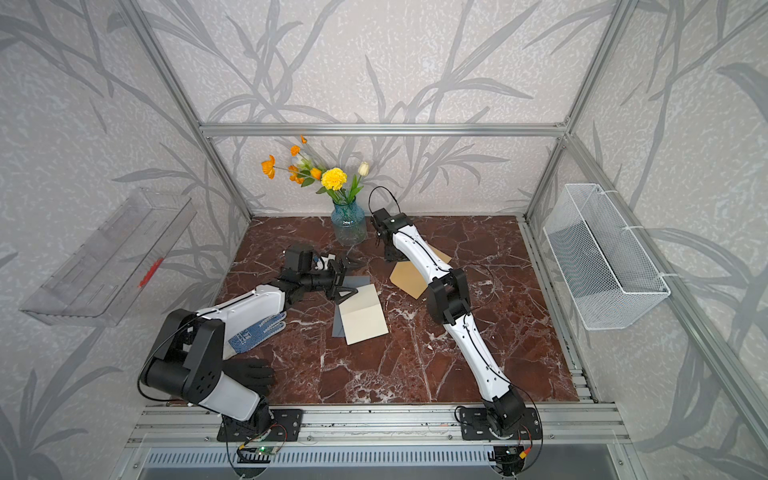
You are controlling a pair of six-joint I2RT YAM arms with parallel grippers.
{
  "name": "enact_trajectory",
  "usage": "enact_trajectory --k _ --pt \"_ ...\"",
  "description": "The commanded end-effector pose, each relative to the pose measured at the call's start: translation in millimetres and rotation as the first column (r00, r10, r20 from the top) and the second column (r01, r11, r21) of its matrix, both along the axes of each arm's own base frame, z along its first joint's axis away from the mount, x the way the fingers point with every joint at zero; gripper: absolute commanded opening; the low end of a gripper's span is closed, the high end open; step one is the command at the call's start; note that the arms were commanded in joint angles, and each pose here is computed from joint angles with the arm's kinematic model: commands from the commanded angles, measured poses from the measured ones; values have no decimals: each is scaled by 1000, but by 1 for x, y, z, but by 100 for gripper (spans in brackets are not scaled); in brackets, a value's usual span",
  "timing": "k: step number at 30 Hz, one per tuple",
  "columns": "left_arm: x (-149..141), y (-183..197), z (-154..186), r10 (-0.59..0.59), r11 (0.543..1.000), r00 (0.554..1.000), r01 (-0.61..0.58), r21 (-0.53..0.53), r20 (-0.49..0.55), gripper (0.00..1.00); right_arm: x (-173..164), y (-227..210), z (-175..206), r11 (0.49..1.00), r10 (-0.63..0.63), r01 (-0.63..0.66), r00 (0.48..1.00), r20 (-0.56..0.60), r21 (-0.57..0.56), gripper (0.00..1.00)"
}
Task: Fold the letter paper in half and place it into the envelope
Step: Pick up the envelope from the center of the board.
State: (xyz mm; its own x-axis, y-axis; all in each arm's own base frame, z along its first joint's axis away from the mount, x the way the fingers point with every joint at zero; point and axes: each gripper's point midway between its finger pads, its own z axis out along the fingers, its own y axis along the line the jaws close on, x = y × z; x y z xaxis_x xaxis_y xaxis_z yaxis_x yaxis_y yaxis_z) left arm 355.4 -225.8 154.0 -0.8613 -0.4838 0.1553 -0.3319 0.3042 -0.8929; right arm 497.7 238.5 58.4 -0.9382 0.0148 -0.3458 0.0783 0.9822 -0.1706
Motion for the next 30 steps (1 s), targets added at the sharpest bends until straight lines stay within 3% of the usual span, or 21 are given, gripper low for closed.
enact_trajectory --k 1,6,13,18,21,26,30 --pt "-8 8 0 -1 1000 1000 0 17 5 100 -1 -7 -1 999 -4 4 1000 12 -45 54" --pt "-10 11 -1 5 1000 1000 -5 17 0 100 4 -5 -13 998 16 -15 1000 12 -58 46" --pt "-8 11 1 0 1000 1000 0 26 -2 100 5 -11 -3 996 24 -22 1000 18 -91 2" --pt "-1 12 -3 22 999 999 -21 41 -34 100 -10 -17 33 997 12 -11 1000 14 -74 0" --pt "10 7 2 52 999 998 -52 2 -31 100 -22 -14 58 1000 20 -20 1000 3 0 0" --pt "13 -9 15 -97 991 993 89 104 74 100 -41 -7 103 980 37 -36 999 -1 194 0" --pt "6 -21 13 -229 955 964 197 220 134 98 -60 1 127 941 68 -42 996 -65 337 0"
